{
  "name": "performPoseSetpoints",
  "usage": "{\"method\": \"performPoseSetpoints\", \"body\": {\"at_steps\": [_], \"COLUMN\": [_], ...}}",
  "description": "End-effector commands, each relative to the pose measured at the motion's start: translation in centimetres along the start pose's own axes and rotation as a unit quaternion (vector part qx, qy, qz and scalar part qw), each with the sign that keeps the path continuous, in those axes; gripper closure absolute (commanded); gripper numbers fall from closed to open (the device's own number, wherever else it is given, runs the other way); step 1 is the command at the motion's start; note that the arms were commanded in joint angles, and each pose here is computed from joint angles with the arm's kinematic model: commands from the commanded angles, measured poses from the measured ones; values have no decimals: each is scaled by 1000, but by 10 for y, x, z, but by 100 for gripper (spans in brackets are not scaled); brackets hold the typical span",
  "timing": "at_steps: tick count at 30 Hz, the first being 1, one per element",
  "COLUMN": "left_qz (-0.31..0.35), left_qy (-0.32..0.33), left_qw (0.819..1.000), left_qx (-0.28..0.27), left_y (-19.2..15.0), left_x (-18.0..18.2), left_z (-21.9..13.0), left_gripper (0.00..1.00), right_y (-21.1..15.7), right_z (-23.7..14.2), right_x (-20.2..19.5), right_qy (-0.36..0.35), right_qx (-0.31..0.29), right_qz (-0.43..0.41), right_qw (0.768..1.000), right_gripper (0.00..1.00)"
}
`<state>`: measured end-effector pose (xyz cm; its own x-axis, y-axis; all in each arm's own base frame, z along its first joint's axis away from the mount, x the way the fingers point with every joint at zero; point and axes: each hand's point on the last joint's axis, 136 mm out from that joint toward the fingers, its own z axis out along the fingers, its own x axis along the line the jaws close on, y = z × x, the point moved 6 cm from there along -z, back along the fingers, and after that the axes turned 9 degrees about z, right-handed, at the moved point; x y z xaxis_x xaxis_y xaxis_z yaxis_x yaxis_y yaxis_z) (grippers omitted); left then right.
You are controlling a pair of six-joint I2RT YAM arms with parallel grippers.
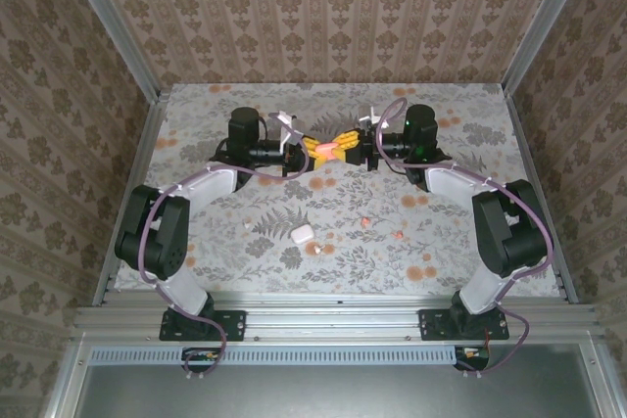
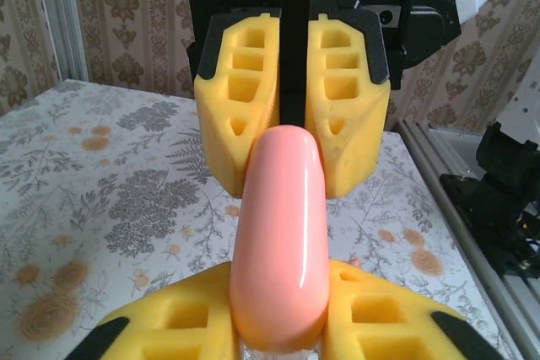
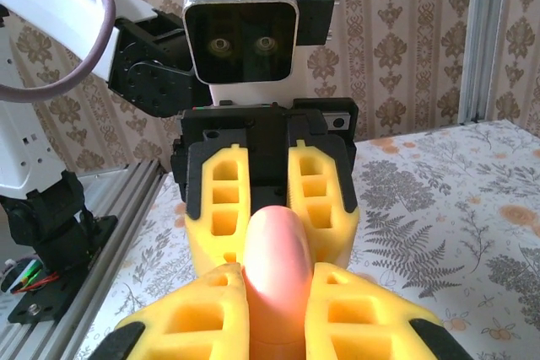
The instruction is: Insert the wireless bluetooth earbuds into the charging case
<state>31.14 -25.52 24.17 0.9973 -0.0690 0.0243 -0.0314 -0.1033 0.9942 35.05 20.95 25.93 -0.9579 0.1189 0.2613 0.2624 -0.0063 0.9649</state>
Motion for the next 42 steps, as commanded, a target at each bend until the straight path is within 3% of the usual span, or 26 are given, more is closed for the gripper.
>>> {"method": "performPoseSetpoints", "body": {"at_steps": [1, 2, 5, 9, 16, 28, 38, 42], "left_qz": [10, 5, 0, 12, 26, 29, 31, 34], "left_qy": [-23, -18, 2, 17, 33, 26, 21, 21], "left_qw": [1000, 1000, 999, 994, 987, 988, 990, 990], "left_qx": [-5, 3, 55, 107, 153, 150, 138, 134], "left_y": [9, 8, 0, -6, -13, -14, -12, -9], "left_x": [-2, -1, 2, 5, 13, 18, 16, 15], "left_z": [4, 3, 1, -4, -10, -9, -8, -9], "left_gripper": [84, 85, 88, 88, 88, 88, 88, 88], "right_y": [5, 5, 6, 7, 4, -9, -13, -13], "right_z": [2, 2, -1, 0, 8, 24, 29, 30], "right_x": [-1, -1, -4, -3, -6, -17, -24, -26], "right_qy": [10, 6, -32, -60, -33, 4, 17, 17], "right_qx": [6, 10, 41, 118, 172, 183, 178, 178], "right_qz": [-12, -11, -13, -52, -96, -67, -52, -54], "right_qw": [1000, 1000, 999, 990, 980, 981, 982, 982], "right_gripper": [85, 81, 56, 47, 46, 48, 66, 66]}}
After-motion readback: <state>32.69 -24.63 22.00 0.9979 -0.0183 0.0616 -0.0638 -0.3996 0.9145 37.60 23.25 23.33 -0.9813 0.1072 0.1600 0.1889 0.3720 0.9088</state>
